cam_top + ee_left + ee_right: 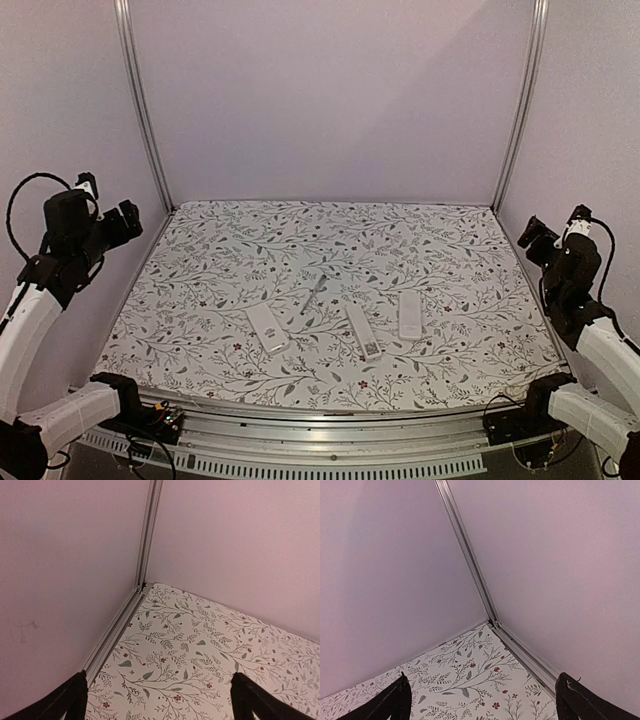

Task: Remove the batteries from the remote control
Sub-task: Pick up the remote control from the center of the board.

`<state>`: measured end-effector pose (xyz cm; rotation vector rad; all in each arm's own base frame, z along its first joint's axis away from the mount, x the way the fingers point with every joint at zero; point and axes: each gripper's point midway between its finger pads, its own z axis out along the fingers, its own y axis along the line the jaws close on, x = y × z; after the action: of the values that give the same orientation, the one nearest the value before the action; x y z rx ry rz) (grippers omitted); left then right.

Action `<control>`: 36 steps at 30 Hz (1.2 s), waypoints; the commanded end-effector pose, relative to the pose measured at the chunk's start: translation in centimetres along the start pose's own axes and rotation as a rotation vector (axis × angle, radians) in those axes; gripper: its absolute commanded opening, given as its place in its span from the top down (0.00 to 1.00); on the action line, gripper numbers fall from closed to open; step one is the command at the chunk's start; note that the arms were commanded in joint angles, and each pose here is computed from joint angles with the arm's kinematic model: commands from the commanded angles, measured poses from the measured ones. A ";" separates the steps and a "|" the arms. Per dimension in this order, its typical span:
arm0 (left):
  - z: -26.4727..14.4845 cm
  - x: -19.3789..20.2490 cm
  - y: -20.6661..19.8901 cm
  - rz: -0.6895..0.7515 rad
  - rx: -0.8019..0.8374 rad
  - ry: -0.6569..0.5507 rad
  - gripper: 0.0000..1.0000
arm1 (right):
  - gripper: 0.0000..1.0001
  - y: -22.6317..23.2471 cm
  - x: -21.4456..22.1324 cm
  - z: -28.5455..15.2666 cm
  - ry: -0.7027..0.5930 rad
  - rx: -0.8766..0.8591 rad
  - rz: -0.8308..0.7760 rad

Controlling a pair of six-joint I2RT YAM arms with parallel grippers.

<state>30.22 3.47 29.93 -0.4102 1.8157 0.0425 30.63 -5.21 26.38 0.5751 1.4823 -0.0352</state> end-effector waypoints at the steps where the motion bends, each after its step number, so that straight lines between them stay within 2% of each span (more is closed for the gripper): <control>1: 0.2 0.4 -0.2 0.011 0.015 0.013 0.00 | 0.01 -0.1 1.1 -0.5 0.066 -0.008 -0.014; 6: 0.3 0.5 -0.7 0.009 0.042 0.014 0.00 | 0.01 0.6 0.6 -0.6 0.072 -0.036 0.033; 11: 0.3 0.1 -2.1 0.028 0.116 0.009 0.00 | 0.01 2.7 0.1 -0.6 0.121 -0.122 -0.011; 14: 0.0 -1.2 -4.6 0.055 0.241 -0.003 0.00 | 0.01 4.6 0.0 -0.5 0.185 -0.197 -0.055; 17: -0.1 -2.7 -7.3 0.066 0.347 -0.005 0.00 | 0.01 6.4 1.7 -0.1 0.314 -0.264 -0.090; 21: 0.8 -2.6 -10.5 0.108 0.404 0.031 0.00 | 0.01 9.3 5.9 -0.2 0.494 -0.358 -0.109; 25: 1.5 -1.0 -13.3 0.139 0.471 0.075 0.00 | 0.01 12.1 9.8 -2.2 0.603 -0.391 -0.148; 31: 1.8 2.1 -13.8 0.166 0.529 0.121 0.00 | 0.03 12.6 17.6 -5.3 0.822 -0.276 -0.200; 36: 1.7 1.8 -12.5 0.169 0.467 0.089 0.00 | 0.03 13.3 22.6 -7.7 0.938 -0.249 -0.247</control>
<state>35.56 -8.64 29.05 0.0660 1.9211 -0.3141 32.01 15.79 12.27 0.1062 2.3369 0.3033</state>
